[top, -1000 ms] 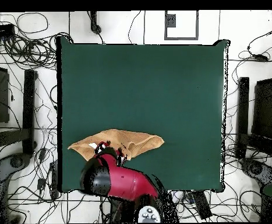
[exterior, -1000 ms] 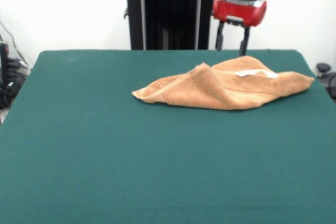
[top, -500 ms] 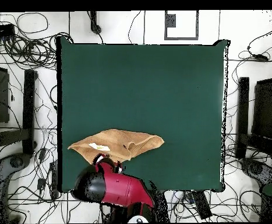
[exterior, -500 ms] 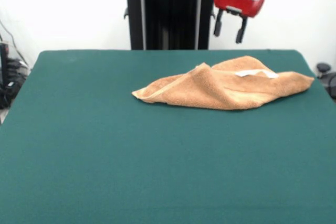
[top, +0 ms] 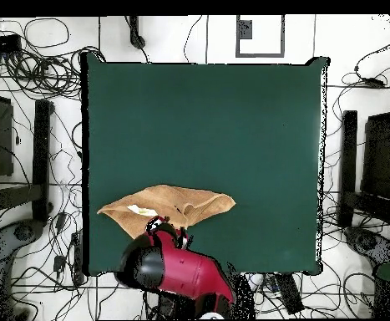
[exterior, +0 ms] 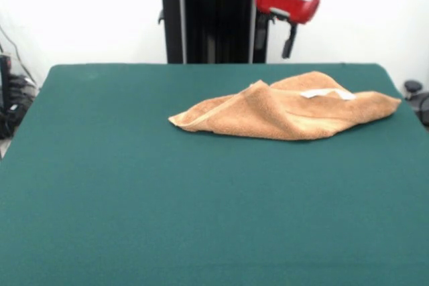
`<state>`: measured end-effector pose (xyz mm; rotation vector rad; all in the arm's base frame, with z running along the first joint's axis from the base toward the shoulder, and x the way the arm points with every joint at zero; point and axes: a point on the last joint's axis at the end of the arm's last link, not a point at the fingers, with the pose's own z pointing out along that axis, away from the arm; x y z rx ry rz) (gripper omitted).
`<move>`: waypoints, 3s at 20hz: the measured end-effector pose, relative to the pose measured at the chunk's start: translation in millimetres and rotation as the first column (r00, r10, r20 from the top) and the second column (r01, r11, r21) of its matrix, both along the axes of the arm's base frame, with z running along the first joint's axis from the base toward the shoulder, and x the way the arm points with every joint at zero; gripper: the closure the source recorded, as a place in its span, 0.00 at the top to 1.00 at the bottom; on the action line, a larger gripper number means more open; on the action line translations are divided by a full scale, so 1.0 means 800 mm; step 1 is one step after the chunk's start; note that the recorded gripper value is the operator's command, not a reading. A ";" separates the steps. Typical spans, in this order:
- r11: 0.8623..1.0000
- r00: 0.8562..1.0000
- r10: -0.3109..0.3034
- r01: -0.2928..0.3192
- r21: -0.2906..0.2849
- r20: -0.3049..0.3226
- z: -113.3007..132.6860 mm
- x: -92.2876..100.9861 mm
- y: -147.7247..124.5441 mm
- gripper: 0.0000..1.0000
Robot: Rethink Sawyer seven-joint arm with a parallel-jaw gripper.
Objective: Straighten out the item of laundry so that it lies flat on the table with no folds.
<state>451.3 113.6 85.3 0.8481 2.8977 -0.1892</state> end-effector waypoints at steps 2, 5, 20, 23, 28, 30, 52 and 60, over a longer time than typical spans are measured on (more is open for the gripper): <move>1.000 0.999 -0.005 0.006 -0.011 0.033 -0.003 0.007 -0.015 1.00; 1.000 0.997 -0.006 0.008 -0.026 0.082 -0.006 0.016 -0.034 1.00; 1.000 0.992 -0.005 0.006 -0.003 0.129 -0.028 0.035 -0.039 1.00; 1.000 0.991 -0.005 0.003 0.016 0.130 -0.033 0.039 -0.036 1.00; 0.999 0.990 0.000 -0.007 0.049 0.141 -0.045 0.045 -0.032 1.00; 0.999 0.990 0.003 -0.011 0.053 0.143 -0.049 0.045 -0.031 1.00; 0.996 0.989 0.009 -0.022 0.087 0.151 -0.065 0.035 -0.023 1.00; 0.996 0.984 0.020 -0.034 0.077 0.177 -0.074 0.025 -0.017 1.00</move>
